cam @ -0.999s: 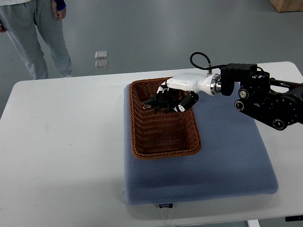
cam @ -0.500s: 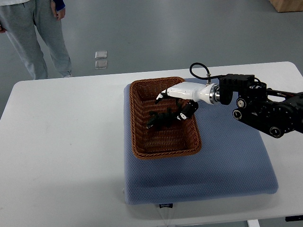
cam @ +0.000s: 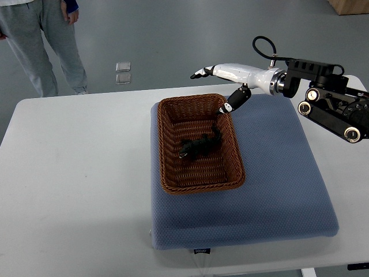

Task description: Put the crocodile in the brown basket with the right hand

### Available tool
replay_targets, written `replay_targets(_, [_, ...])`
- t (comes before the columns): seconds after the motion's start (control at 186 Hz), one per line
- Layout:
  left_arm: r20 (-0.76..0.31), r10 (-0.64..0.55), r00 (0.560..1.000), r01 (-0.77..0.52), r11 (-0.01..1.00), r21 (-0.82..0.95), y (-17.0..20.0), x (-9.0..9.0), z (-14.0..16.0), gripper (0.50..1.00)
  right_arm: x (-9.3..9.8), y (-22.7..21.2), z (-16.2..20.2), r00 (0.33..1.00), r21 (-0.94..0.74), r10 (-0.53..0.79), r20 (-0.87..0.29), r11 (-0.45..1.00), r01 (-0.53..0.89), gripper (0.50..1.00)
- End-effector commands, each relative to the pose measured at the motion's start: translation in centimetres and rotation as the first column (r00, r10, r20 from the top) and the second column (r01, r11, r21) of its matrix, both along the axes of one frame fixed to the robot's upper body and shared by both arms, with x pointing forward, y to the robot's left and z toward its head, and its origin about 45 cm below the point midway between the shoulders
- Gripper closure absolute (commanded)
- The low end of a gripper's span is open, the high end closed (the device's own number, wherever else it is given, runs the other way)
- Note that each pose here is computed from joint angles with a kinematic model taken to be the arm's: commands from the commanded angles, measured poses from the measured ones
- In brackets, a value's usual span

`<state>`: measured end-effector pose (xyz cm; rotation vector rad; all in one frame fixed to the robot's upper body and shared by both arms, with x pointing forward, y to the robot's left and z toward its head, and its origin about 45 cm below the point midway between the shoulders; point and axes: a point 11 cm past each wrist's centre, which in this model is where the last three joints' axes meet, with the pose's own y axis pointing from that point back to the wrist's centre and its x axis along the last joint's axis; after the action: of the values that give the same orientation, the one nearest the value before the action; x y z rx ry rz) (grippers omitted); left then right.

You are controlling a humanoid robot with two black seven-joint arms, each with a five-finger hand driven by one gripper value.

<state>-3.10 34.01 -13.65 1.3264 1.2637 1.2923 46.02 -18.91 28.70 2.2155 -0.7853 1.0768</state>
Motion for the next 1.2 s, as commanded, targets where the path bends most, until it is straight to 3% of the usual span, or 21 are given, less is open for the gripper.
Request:
replay_targets(0.0, [0.000,0.000,1.000,0.000,1.000,0.000,0.0,0.0,0.0,0.500,0.9,-2.1,1.2,0.992,0.219,-0.103,-0.068,0.969,0.116,0.585])
replay_targets(0.124, [0.000,0.000,1.000,0.000,1.000,0.000,0.0,0.0,0.0,0.500,1.8,-5.5,1.1,0.957,0.445,-0.219,-0.191,0.850,0.283,0.587])
replay_targets(0.258, [0.000,0.000,1.000,0.000,1.000,0.000,0.0,0.0,0.0,0.500,2.2,-10.3,-0.1,0.887,0.656,-0.312,-0.339,0.598,0.461,0.587])
replay_targets(0.408, [0.000,0.000,1.000,0.000,1.000,0.000,0.0,0.0,0.0,0.500,1.7,-12.2,-2.6,0.832,0.764,-0.297,-0.469,0.336,0.551,0.585])
replay_targets(0.58, [0.000,0.000,1.000,0.000,1.000,0.000,0.0,0.0,0.0,0.500,1.1,-13.4,-6.1,0.749,0.758,-0.276,-0.603,0.095,0.645,0.587])
replay_targets(0.881, [0.000,0.000,1.000,0.000,1.000,0.000,0.0,0.0,0.0,0.500,0.3,-13.6,-9.6,0.681,0.709,-0.218,-0.700,-0.089,0.700,0.585])
replay_targets(1.193, [0.000,0.000,1.000,0.000,1.000,0.000,0.0,0.0,0.0,0.500,0.2,-13.1,-11.1,0.652,0.683,-0.215,-0.727,-0.131,0.718,0.585])
